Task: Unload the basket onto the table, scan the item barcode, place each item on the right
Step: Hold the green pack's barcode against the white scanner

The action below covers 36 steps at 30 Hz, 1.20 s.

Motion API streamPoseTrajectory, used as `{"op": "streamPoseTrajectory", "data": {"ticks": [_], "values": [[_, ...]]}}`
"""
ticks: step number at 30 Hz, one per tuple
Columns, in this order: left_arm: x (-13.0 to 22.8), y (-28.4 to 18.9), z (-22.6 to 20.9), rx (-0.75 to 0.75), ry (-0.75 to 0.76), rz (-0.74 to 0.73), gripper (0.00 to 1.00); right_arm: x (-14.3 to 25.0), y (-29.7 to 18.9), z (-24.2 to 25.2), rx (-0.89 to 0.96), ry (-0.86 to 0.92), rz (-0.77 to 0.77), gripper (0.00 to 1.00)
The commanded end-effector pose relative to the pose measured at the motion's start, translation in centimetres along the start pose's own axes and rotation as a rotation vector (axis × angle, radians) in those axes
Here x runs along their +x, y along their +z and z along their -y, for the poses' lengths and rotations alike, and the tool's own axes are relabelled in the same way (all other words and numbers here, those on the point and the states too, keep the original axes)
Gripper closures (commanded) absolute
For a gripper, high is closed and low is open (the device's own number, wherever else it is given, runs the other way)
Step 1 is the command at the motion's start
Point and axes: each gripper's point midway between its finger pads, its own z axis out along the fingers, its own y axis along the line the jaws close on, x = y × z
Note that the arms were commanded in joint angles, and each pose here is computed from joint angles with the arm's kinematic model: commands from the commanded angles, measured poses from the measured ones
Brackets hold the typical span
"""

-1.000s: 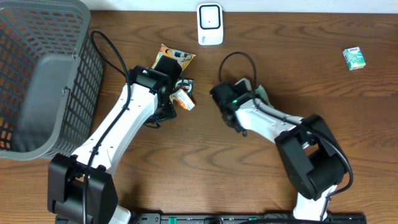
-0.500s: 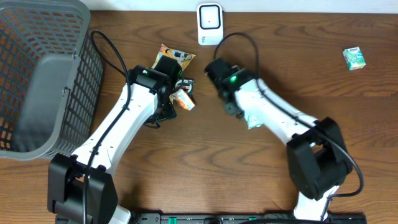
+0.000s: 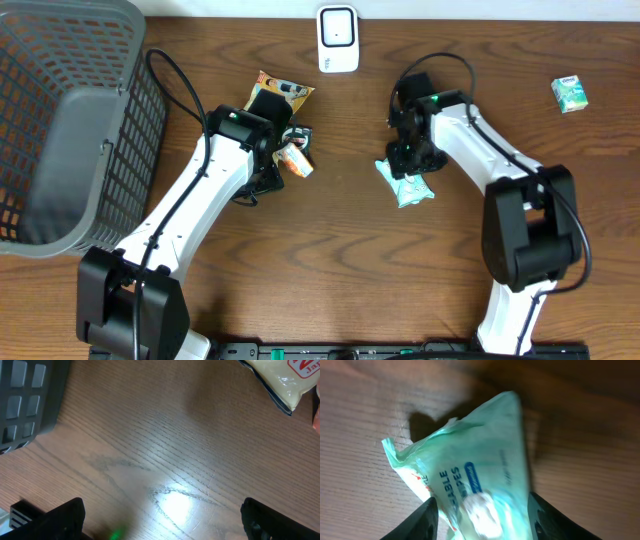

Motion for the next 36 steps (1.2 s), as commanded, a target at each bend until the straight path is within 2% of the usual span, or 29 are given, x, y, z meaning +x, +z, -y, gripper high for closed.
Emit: {"op": "streamPoseTrajectory", "data": {"ticks": [1,3,4,5,10,14,27,31,36], "values": [[0.0,0.0,-0.5,-0.017,-0.010,0.006,0.02,0.9,1.6,-1.4,-0.053,-0.039,-0.052,0.59],[0.0,0.0,-0.5,-0.017,-0.010,0.006,0.02,1.1,2.2,-1.6,-0.052,-0.043,-0.067,0.72],[0.0,0.0,-0.5,-0.017,-0.010,0.006,0.02,1.1,2.3,-1.6,-0.051,-0.042,-0.070,0.83],[0.0,0.0,-0.5,-0.017,-0.009,0.006,0.03,1.1,2.4,-1.5,-0.051,-0.042,-0.071,0.98],[0.0,0.0,-0.5,-0.017,-0.010,0.006,0.02,0.2,1.8,-1.8,-0.052,-0.013,-0.040,0.99],[0.0,0.0,-0.5,-0.017,-0.010,0.006,0.02,-2.6,-0.6,-2.1,-0.059,0.022,0.051,0.99],[0.0,0.0,-0.5,-0.017,-0.010,0.006,0.02,-17.7,-11.2,-6.5,-0.170,0.040,0.672,0.99],[0.0,0.0,-0.5,-0.017,-0.010,0.006,0.02,-21.2,-13.2,-7.0,-0.245,0.116,0.828,0.99],[0.0,0.0,-0.5,-0.017,-0.009,0.006,0.02,-25.3,-14.8,-7.7,-0.295,0.109,0.959,0.99]]}}
